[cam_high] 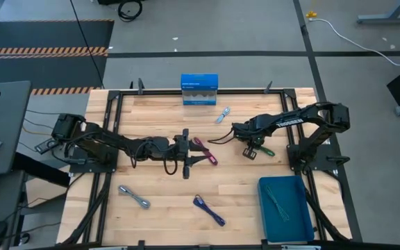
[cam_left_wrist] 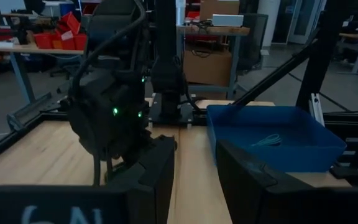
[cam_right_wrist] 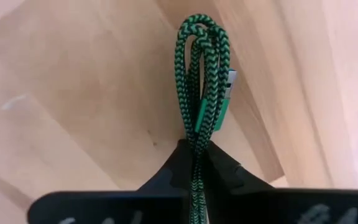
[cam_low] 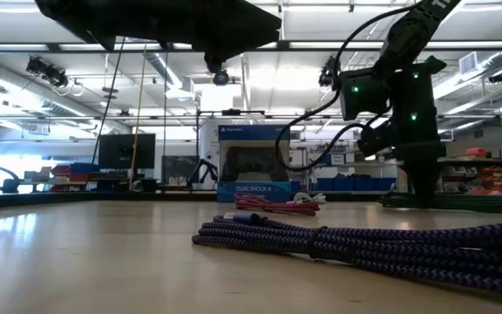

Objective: Pick and place USB-C Cables
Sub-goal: Put the green USB cable into the blue bin

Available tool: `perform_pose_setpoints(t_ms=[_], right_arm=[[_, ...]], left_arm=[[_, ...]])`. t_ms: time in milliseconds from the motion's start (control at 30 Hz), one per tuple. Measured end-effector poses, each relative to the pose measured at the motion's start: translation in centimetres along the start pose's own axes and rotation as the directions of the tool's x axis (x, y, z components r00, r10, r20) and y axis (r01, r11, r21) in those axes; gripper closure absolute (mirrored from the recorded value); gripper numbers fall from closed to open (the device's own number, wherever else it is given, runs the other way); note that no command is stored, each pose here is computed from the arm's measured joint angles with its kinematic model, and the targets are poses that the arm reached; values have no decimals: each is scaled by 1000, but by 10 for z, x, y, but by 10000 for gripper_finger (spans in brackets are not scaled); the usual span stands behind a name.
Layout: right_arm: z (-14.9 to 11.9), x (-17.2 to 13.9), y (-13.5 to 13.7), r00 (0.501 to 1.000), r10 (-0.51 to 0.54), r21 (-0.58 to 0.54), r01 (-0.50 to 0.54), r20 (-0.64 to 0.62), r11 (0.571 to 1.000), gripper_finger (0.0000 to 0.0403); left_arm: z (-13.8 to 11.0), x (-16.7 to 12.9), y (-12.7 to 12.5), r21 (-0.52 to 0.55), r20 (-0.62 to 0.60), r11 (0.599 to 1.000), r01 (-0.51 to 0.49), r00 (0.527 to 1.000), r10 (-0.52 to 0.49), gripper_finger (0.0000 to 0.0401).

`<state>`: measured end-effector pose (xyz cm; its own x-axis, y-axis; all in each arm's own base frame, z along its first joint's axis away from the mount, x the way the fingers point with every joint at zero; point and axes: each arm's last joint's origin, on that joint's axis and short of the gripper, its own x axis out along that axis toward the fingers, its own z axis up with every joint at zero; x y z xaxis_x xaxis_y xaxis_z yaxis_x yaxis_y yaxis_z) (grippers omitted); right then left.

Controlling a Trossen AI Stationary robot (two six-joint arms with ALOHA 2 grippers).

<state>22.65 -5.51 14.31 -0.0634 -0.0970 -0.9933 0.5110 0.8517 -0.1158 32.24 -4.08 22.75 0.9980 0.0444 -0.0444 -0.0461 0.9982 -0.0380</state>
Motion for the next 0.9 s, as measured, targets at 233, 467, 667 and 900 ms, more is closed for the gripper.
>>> perform_pose_setpoints(t_ms=[233,467,667,900], right_arm=[[-5,-14,-3,999,13,-6,-13,48,1000,385],[-10,-26,-3,996,30,-14,-29,87,999,385],[-22,-56,-4,992,47,-2,-47,119,999,385],[-41,-111,2,972,160,40,-169,170,985,385]], left_arm=[[-4,0,1,-15,-38,1000,-7,999,7,275],[-9,0,5,-37,-91,995,-96,992,92,275],[-12,0,11,-62,-122,988,-142,984,134,275],[-13,0,13,-79,-126,971,-228,968,217,275]])
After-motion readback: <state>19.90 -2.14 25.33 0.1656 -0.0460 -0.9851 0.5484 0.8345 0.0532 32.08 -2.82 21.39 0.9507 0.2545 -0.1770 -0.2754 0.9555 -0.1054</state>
